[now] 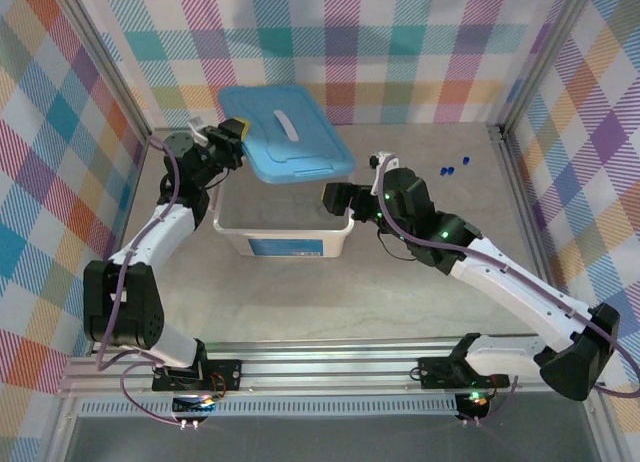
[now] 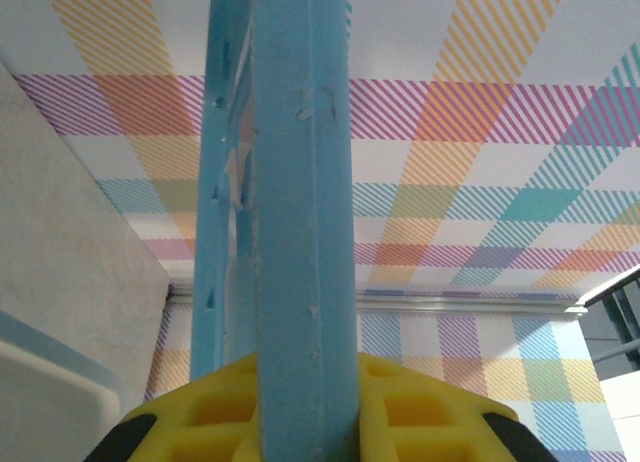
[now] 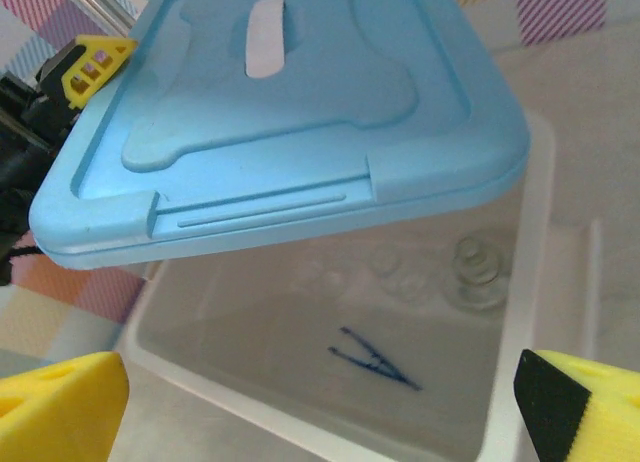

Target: Organize the chemistry lab equipment

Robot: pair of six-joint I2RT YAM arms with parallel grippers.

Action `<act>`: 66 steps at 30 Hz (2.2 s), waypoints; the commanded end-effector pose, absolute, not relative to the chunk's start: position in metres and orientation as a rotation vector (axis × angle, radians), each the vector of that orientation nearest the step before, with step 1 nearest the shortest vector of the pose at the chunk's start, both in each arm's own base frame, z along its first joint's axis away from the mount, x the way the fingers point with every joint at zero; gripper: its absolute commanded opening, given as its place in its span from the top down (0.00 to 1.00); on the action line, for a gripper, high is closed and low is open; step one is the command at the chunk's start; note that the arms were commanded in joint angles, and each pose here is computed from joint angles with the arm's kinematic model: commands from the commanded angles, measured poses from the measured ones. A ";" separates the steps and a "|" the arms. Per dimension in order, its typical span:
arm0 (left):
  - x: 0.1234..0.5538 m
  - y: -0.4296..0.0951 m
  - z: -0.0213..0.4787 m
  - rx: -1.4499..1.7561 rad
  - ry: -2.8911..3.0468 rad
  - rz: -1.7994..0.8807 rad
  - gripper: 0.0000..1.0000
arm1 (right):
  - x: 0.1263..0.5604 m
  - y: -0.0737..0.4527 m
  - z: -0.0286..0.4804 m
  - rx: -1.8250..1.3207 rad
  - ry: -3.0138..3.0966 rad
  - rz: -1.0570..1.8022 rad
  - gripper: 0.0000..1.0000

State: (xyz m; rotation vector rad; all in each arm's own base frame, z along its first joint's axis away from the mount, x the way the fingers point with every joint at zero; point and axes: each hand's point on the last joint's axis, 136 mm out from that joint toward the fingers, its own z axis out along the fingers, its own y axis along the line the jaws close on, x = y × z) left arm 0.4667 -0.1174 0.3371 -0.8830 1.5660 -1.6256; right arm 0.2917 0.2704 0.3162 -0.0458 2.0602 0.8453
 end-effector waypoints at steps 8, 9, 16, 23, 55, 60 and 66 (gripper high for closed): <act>0.442 -0.097 0.382 -0.749 1.384 -1.563 1.00 | 0.306 0.305 0.325 0.121 2.037 1.364 0.01; 0.440 -0.095 0.380 -0.755 1.379 -1.553 1.00 | 0.308 0.306 0.324 0.135 2.029 1.394 0.01; 0.429 -0.089 0.373 -0.747 1.341 -1.494 1.00 | 0.329 0.322 0.321 0.235 1.994 1.600 0.01; 0.425 -0.087 0.373 -0.735 1.344 -1.456 1.00 | 0.347 0.338 0.319 0.284 1.975 1.713 0.01; 0.422 -0.088 0.367 -0.698 1.349 -1.376 1.00 | 0.375 0.386 0.323 0.417 1.946 1.943 0.13; 0.422 -0.094 0.365 -0.687 1.356 -1.366 1.00 | 0.376 0.390 0.325 0.446 1.935 1.950 0.23; 0.418 -0.100 0.362 -0.663 1.380 -1.325 1.00 | 0.378 0.389 0.324 0.481 1.949 1.910 0.44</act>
